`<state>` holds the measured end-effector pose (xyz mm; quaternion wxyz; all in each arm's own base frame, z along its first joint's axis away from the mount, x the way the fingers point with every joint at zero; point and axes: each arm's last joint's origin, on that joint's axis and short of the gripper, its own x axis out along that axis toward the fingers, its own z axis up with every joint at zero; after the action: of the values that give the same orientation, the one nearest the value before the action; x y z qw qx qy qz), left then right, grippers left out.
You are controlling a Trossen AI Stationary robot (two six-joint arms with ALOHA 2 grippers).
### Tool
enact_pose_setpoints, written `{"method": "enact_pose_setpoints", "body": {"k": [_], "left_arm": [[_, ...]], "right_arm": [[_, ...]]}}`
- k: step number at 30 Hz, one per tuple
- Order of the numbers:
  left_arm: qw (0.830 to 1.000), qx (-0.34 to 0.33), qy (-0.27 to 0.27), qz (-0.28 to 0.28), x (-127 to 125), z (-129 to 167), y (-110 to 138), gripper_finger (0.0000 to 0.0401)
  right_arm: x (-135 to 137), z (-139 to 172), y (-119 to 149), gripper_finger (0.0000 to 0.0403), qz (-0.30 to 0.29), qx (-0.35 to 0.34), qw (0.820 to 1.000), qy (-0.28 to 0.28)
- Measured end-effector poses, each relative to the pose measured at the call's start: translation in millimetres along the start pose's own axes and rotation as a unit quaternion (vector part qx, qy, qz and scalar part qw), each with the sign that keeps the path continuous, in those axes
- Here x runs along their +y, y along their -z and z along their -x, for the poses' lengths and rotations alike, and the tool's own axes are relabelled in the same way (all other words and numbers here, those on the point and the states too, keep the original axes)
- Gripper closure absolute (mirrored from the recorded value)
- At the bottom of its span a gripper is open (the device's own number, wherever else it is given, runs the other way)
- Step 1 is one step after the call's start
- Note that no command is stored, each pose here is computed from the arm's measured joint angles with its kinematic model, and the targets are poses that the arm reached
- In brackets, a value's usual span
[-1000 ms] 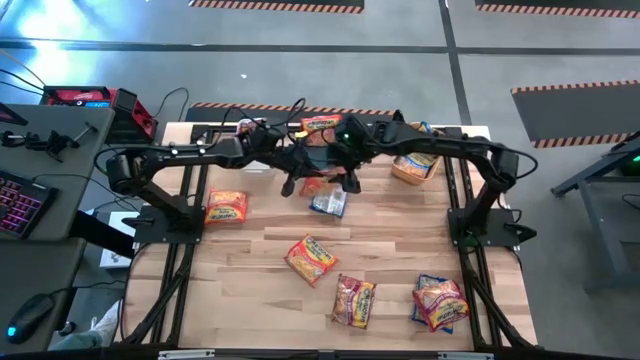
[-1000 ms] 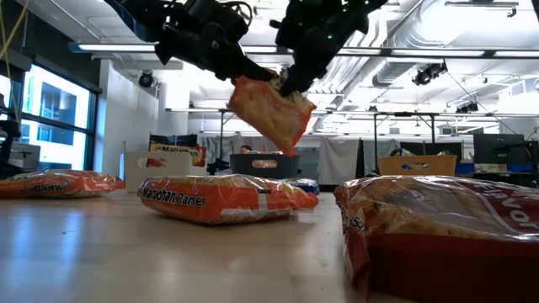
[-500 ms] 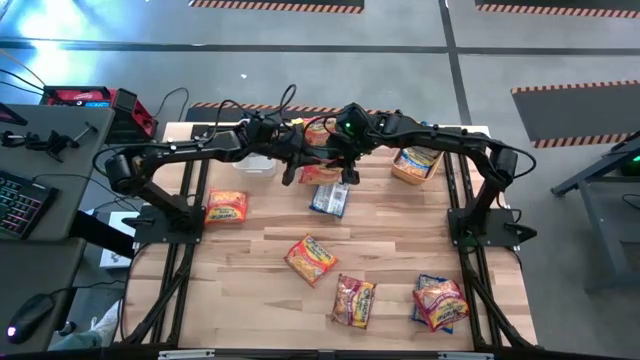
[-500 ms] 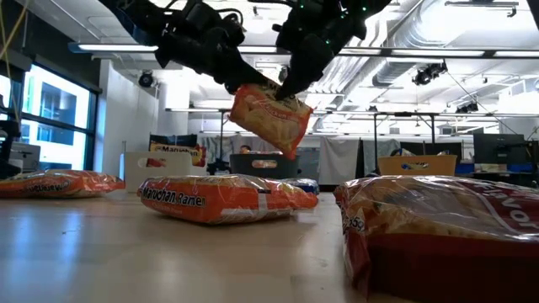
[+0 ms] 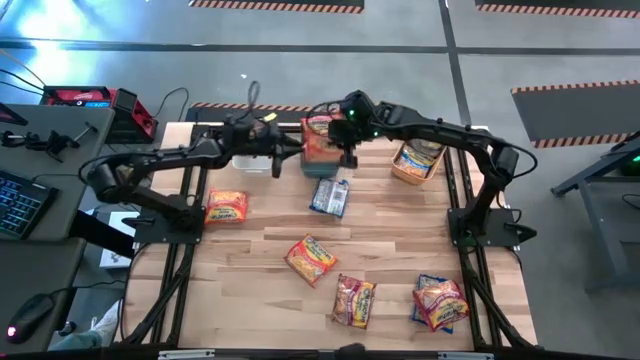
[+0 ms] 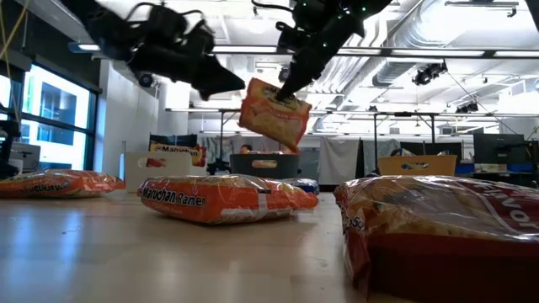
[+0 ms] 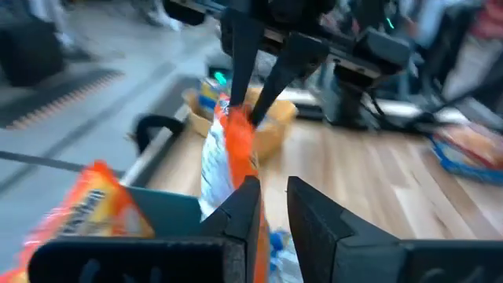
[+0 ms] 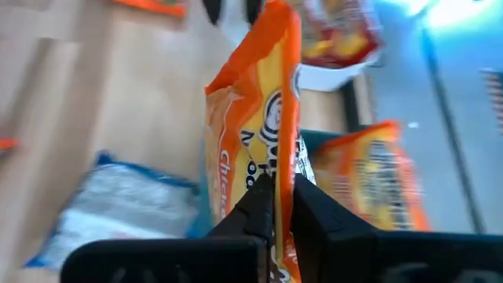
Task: Sort Maruchan noodles
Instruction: Put the orange noodle pack into the blue bin
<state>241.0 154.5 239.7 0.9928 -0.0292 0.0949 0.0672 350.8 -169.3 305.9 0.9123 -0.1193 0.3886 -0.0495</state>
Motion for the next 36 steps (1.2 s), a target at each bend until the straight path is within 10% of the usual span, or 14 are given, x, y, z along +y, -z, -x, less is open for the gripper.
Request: {"method": "enact_pose_setpoints", "body": {"k": [12,36], "left_arm": [[0.992,-0.027,-0.120,0.035,-4.2,24.3,50.1,0.0349],[0.976,-0.012,-0.204,0.068,-5.7,33.5,73.0,0.0349]], "right_arm": [[-32.6,-55.0,0.0,0.0400,0.060,0.089,0.989,0.098],[-12.5,-114.1,15.8,0.0401,0.080,0.178,0.977,0.086]]}}
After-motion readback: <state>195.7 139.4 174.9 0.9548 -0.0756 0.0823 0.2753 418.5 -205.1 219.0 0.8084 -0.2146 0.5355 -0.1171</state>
